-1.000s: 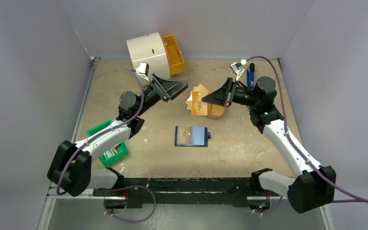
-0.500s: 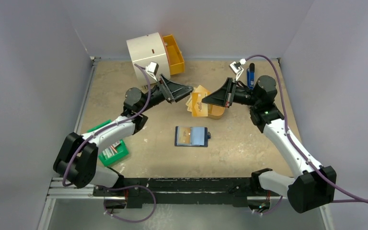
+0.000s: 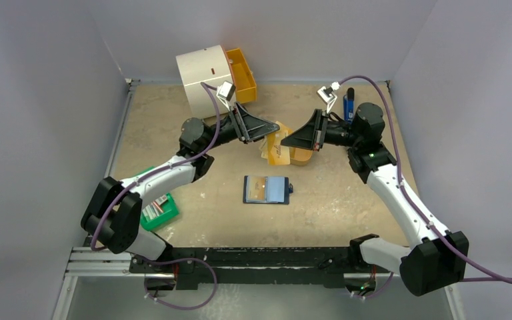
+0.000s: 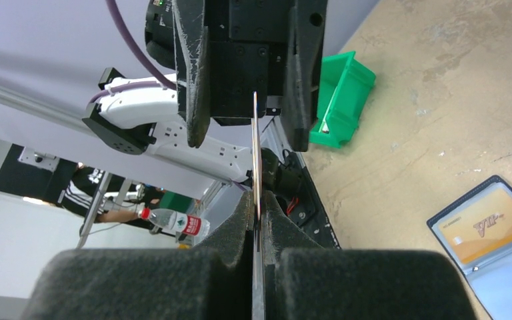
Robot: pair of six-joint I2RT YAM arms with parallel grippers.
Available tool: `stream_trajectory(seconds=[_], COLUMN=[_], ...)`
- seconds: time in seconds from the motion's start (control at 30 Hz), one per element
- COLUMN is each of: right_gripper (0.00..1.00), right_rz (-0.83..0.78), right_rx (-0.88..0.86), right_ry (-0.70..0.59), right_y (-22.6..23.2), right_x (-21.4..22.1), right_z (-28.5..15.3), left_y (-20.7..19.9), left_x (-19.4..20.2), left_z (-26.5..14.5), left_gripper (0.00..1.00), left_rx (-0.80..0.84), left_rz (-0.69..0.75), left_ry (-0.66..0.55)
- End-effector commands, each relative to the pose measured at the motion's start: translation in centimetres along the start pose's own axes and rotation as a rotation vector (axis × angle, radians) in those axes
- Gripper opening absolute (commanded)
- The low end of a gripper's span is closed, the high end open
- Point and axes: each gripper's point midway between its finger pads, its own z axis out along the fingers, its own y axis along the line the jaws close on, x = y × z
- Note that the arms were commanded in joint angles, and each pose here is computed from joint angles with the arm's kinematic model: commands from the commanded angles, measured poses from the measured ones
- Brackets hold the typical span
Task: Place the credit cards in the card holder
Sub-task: Pick up the credit card from the storage box.
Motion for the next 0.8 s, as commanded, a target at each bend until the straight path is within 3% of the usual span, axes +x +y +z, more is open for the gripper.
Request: stream_trajectory(seconds=[0.0, 0.37, 0.53, 0.77], right_gripper=[0.00, 0.00, 0.00, 0.00], right_rz=[-0.079, -0.067, -0.049, 0.099], right_rx=[-0.040, -0.034, -0.034, 0.008], right_ry=[0.006, 0.018, 0.019, -0.005], right_y=[1.9, 1.7, 1.6, -0.8], right_x=[-0.7, -0.2, 0.0, 0.6], right_z=[-0.1, -0.2, -0.2, 0.2], left_y=[-2.6, -2.1, -0.9, 3.0], left_x=[-0.5, -0.5, -1.0, -1.9], left_z=[0.7, 0.8, 0.4, 0.0], left_gripper=[0.43, 0.00, 0.00, 0.00], left_rx=[0.073, 0.059, 0.019, -0.092], left_rz=[0.078, 0.074, 0.046, -0.102], left_ry=[0.009, 0.010, -0.031, -0.130])
